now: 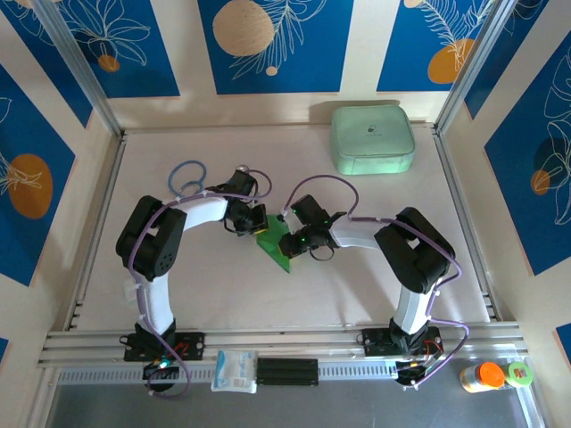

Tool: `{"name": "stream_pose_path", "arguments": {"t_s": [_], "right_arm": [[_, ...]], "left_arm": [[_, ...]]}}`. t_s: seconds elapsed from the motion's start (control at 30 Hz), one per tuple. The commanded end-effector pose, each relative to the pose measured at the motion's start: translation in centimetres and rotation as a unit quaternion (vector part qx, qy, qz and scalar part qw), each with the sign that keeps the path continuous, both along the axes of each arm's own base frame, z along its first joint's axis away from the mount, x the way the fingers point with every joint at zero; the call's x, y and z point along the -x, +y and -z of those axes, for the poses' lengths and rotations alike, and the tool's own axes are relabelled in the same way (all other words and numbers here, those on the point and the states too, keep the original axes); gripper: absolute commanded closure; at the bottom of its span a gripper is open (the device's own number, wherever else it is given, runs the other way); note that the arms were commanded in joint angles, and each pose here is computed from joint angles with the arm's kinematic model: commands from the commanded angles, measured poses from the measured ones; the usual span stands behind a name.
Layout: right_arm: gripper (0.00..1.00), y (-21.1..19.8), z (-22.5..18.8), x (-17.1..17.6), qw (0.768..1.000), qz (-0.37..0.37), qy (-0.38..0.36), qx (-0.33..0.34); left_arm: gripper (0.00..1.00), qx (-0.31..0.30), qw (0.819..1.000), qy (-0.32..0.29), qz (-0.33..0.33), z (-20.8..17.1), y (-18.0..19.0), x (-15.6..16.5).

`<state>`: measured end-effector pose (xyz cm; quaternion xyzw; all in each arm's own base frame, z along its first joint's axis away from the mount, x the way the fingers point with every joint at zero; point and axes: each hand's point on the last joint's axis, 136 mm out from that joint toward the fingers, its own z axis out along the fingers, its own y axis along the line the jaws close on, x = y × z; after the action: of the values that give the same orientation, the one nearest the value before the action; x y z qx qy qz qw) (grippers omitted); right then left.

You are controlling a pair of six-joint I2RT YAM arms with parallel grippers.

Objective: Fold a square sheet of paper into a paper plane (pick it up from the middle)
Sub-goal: Third fold the triangle at the center of the table.

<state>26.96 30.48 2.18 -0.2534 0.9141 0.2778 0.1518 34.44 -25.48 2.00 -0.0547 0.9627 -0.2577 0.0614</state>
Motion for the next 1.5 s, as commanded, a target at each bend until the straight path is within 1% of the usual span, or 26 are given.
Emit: {"name": "stream_pose_path", "arguments": {"t_s": [0.0,0.23,0.4,0.53,0.63,0.7,0.77,0.93,1.03,1.17,1.3,1.47], "right_arm": [[1.0,-0.6,-0.5,0.4,1.0,0.007,0.004,0.002],[1.0,-0.7,0.3,0.5,1.0,0.009,0.014,0.009],[1.0,-1.0,1.0,0.7,1.0,0.011,0.021,0.018],[1.0,-1.2,1.6,0.8,0.999,0.011,0.026,0.027],[1.0,-1.3,1.9,0.9,0.999,0.011,0.027,0.033],[1.0,-1.3,2.0,0.9,0.999,0.011,0.028,0.035],[1.0,-1.3,2.0,0.8,0.999,0.011,0.028,0.035],[1.0,-1.0,2.1,0.9,0.999,0.008,0.03,0.034],[1.0,-1.1,2.3,0.9,0.999,0.006,0.032,0.037],[1.0,-1.1,2.3,0.9,0.999,0.007,0.032,0.039],[1.0,-1.0,2.3,0.9,0.999,0.006,0.033,0.039],[1.0,-1.0,2.3,0.8,0.999,0.006,0.033,0.038]], "left_arm": [[1.0,-0.045,0.998,0.048,0.004,3.1,1.6,1.8],[1.0,-0.041,0.998,0.045,0.005,2.8,1.4,1.7],[1.0,-0.027,0.999,0.036,0.006,1.8,0.9,1.2],[1.0,-0.005,1.0,0.01,0.005,-0.9,0.1,0.2],[0.97,0.016,1.0,-0.023,-0.003,-3.8,-0.3,-0.6],[0.95,0.027,0.999,-0.038,-0.014,-5.3,-0.3,-0.6],[0.92,0.042,0.998,-0.045,-0.024,-6.1,-0.3,0.1],[0.91,0.087,0.995,-0.036,-0.038,-6.5,-1.0,2.8],[0.91,0.099,0.994,-0.019,-0.039,-6.0,-1.6,4.8],[0.92,0.111,0.993,-0.001,-0.04,-5.1,-2.4,6.7],[0.93,0.111,0.993,0.013,-0.037,-4.0,-2.8,7.5],[0.94,0.111,0.993,0.018,-0.036,-3.2,-3.3,7.4]]}}
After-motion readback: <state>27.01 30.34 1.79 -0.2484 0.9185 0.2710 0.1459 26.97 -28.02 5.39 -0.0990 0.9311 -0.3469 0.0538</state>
